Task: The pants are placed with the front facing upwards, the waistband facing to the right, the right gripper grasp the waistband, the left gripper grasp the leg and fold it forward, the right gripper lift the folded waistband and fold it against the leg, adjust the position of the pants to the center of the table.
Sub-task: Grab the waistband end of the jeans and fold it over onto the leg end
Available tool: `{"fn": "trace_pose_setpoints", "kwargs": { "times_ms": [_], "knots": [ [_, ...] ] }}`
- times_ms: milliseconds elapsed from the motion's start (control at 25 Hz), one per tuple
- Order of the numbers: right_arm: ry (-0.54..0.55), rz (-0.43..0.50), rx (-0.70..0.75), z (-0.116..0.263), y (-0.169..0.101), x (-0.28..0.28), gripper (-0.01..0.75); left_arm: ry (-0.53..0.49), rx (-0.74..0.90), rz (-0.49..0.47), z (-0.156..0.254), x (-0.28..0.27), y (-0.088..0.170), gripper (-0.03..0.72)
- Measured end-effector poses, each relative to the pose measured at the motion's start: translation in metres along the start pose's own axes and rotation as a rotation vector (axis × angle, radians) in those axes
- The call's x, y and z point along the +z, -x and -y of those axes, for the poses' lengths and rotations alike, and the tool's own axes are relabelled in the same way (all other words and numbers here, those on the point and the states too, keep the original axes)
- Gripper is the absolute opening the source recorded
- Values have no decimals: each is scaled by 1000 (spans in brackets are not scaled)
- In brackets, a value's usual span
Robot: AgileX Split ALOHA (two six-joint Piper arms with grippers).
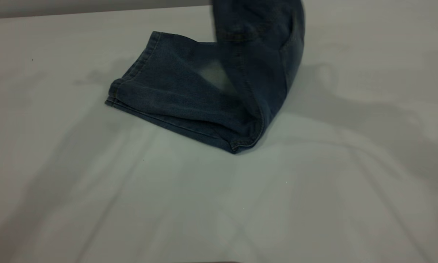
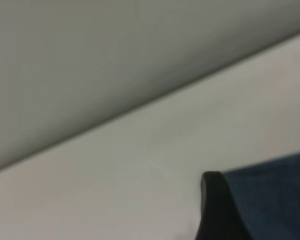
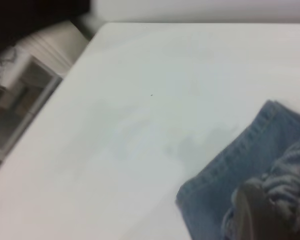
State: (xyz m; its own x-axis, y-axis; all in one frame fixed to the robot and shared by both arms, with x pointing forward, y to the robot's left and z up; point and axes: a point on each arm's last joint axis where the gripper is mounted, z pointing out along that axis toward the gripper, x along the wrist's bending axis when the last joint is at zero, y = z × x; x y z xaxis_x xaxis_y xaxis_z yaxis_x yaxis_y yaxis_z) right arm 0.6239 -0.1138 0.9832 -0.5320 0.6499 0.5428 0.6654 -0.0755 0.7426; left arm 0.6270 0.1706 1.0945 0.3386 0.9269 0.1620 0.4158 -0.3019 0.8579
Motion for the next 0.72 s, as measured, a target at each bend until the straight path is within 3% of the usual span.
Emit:
{"fn": "trace_pose_setpoints", "kwargs": {
  "times_ms": [240,440,560,720],
  "knots": [
    [-32,2,-68,11,-16,72,31,85,-8,-14,-21,-36,-6,389],
    [-74,-48,-98,35,-24,123,48,59,-10,-17,-20,-38,-6,389],
    [-94,-69,-116,47,-32,142,122,45,-10,-16,-17,-37,-6,389],
    [-116,-73,-108,52,-44,146,344,42,-10,-16,-17,-37,-6,389]
  ]
}}
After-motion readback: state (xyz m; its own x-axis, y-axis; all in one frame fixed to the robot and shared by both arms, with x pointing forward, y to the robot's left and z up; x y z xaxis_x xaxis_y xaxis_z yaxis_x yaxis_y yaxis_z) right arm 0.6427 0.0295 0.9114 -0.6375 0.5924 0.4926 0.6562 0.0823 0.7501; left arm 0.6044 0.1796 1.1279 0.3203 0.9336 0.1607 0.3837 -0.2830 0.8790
